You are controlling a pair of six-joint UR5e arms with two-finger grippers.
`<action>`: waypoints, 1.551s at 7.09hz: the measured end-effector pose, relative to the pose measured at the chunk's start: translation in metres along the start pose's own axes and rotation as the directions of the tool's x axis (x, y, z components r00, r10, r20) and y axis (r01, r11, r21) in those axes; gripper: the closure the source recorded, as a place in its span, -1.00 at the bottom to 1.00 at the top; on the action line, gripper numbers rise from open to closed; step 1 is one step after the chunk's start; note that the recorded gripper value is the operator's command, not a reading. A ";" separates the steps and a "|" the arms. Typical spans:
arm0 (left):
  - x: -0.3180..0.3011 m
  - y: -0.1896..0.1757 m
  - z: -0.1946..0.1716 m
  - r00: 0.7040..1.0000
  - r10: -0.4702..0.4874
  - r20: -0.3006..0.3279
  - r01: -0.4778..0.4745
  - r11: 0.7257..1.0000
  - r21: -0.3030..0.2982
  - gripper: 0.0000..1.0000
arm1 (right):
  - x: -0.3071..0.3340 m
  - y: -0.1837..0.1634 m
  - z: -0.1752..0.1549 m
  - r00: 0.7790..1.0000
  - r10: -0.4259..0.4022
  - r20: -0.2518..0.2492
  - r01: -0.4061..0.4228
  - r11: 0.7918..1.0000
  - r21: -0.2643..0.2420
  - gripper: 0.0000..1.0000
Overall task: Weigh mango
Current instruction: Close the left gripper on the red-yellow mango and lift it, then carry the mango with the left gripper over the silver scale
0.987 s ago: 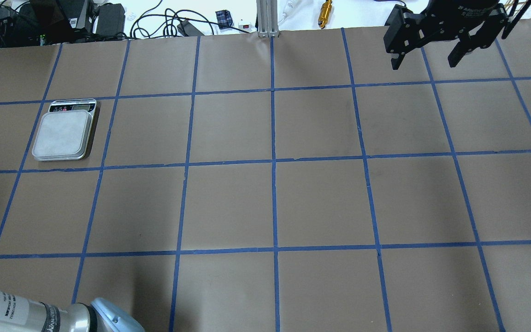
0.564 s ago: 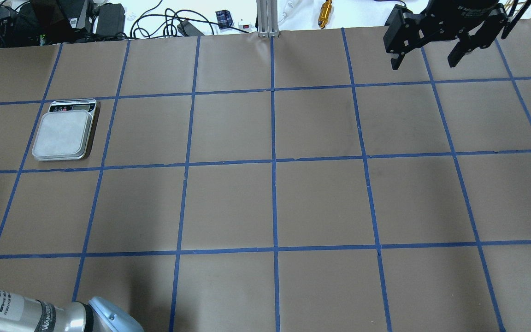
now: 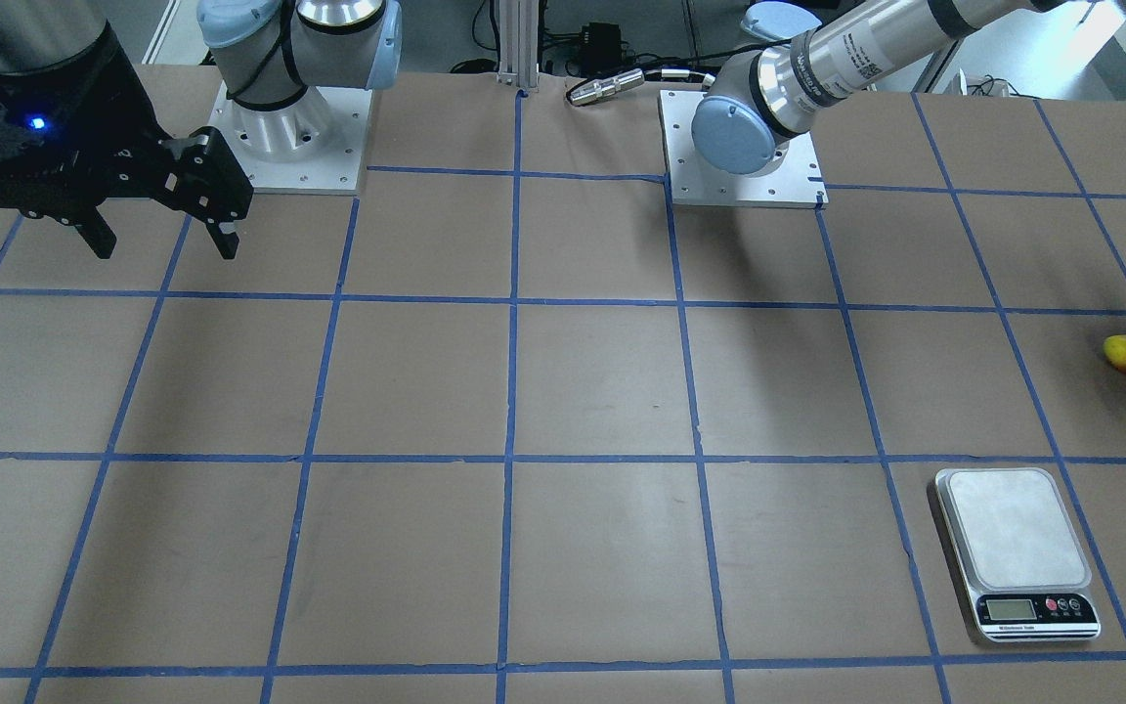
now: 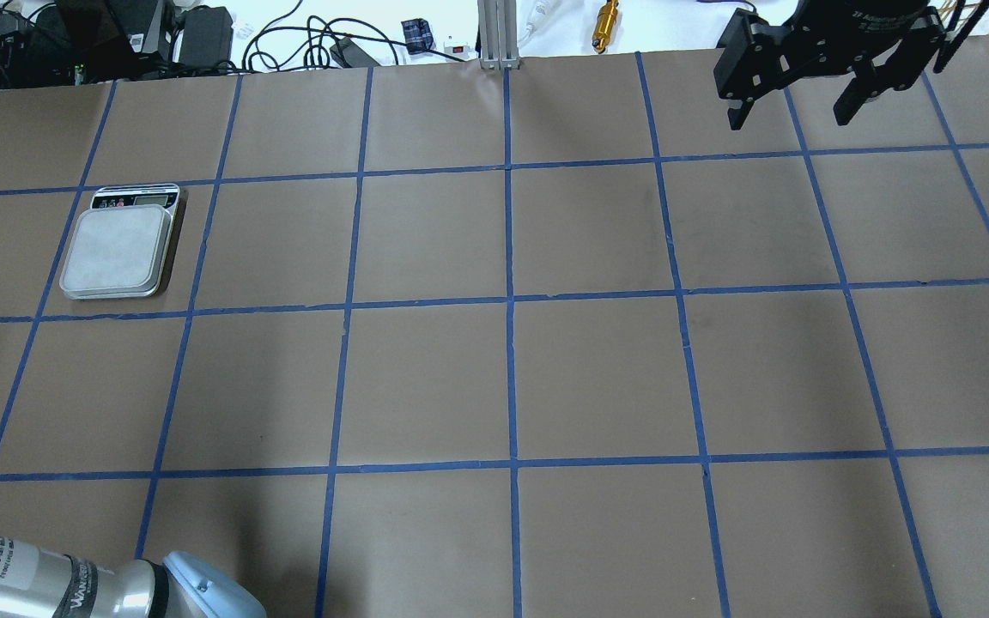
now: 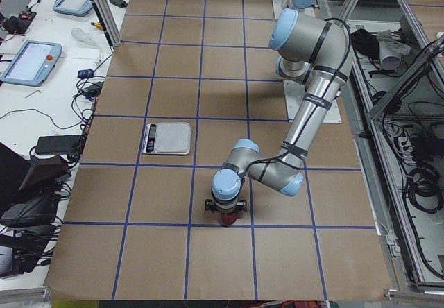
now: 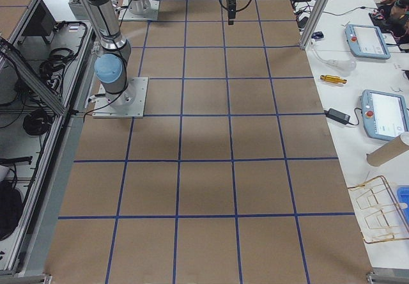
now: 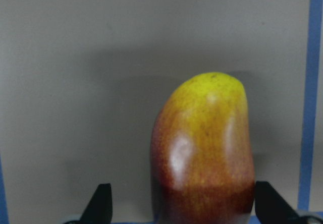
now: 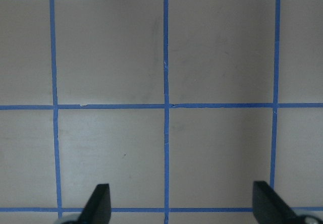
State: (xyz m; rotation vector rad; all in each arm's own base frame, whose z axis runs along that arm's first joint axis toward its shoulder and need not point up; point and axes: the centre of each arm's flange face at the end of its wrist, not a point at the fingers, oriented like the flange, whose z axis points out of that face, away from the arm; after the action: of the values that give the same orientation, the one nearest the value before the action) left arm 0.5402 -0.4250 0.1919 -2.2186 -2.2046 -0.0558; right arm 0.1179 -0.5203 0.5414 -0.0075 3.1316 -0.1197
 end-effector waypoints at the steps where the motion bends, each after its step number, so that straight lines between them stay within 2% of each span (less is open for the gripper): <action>1: 0.002 0.003 0.008 1.000 -0.002 -0.001 0.002 1.000 0.001 -0.98 | 0.000 0.000 0.000 1.000 0.000 0.000 0.000 1.000 0.000 -1.00; 3: 0.004 0.005 0.019 1.000 -0.005 -0.005 0.005 1.000 0.008 -0.88 | 0.000 0.000 0.000 1.000 0.000 0.000 0.000 1.000 0.000 -1.00; 5: 0.005 0.005 0.020 1.000 0.004 -0.005 -0.004 1.000 0.009 -0.56 | 0.000 0.000 0.000 1.000 0.000 0.000 0.000 1.000 0.000 -1.00; 6: 0.005 0.005 0.021 1.000 0.011 -0.005 -0.011 1.000 0.012 0.19 | 0.000 0.000 0.000 1.000 0.000 0.000 0.000 1.000 0.000 -1.00; 7: 0.005 0.005 0.021 1.000 0.014 -0.004 -0.014 1.000 0.012 0.74 | 0.000 0.000 0.000 1.000 0.000 0.000 0.000 1.000 0.000 -1.00; 8: 0.005 0.005 0.021 1.000 0.018 -0.003 -0.018 1.000 0.012 1.00 | 0.000 0.000 0.000 1.000 0.000 -0.001 0.000 1.000 0.000 -1.00; 11: 0.004 0.008 0.007 1.000 0.024 0.006 -0.024 1.000 -0.011 1.00 | 0.000 0.000 0.000 1.000 0.000 0.000 0.000 1.000 0.000 -1.00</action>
State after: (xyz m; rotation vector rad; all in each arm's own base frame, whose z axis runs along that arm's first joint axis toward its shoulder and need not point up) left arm 0.5481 -0.4206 0.1855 -2.2534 -2.1860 -0.0604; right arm 0.1179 -0.5203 0.5414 -0.0075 3.1319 -0.1192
